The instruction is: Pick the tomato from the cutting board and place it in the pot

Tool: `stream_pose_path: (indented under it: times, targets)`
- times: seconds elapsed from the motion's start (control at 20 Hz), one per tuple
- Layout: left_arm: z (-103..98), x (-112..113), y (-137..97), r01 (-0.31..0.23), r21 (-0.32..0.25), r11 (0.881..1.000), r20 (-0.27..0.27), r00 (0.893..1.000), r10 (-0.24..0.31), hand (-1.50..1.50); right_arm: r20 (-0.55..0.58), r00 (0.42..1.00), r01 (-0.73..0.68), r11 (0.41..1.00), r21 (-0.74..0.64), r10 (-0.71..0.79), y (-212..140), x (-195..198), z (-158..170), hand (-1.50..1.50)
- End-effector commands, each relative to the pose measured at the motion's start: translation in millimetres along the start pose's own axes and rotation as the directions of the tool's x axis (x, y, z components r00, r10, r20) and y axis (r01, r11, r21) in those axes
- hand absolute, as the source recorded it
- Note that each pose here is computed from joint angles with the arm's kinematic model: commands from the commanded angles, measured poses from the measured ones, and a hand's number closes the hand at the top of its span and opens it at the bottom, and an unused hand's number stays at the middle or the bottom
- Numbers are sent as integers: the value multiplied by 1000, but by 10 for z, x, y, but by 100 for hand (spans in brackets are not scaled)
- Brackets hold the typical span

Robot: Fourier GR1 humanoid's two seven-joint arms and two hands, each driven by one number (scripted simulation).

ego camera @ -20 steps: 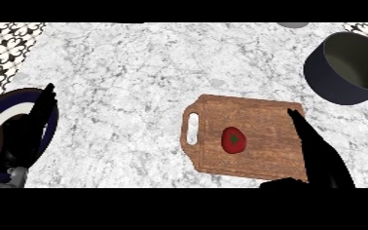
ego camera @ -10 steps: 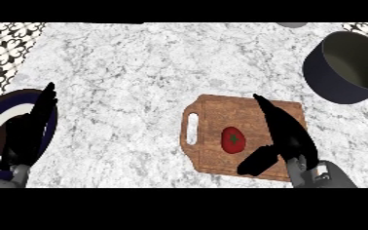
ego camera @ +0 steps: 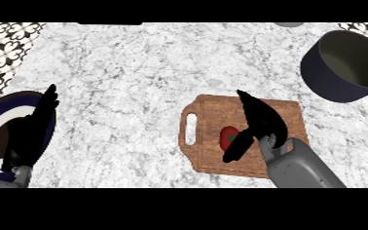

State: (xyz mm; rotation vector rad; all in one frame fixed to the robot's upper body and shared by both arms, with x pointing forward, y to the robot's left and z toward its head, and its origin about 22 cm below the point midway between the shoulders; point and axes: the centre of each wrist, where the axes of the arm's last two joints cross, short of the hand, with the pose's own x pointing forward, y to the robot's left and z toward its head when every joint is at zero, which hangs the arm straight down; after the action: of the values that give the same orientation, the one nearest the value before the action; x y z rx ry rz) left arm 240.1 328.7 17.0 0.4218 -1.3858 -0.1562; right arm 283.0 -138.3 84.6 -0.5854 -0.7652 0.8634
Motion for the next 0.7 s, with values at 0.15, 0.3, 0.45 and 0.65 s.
stream_pose_path:
  times: [0.15,0.3,0.45,0.65]
  targets:
    - [-56,3,-31,-3,11,1000,-4,1000,4,0,-179,979,-80,994,70,92,252,222,-222,-150]
    - [4,81,63,-1,23,1000,-2,1000,1,0,-192,977,-83,993,80,97,295,215,-158,-150]
    - [26,7,-191,-12,11,1000,1,1000,12,0,-209,970,-105,990,89,122,373,323,-327,-150]
    - [67,130,120,1,15,1000,0,1000,-1,0,-219,970,-92,992,86,109,268,166,-463,-150]
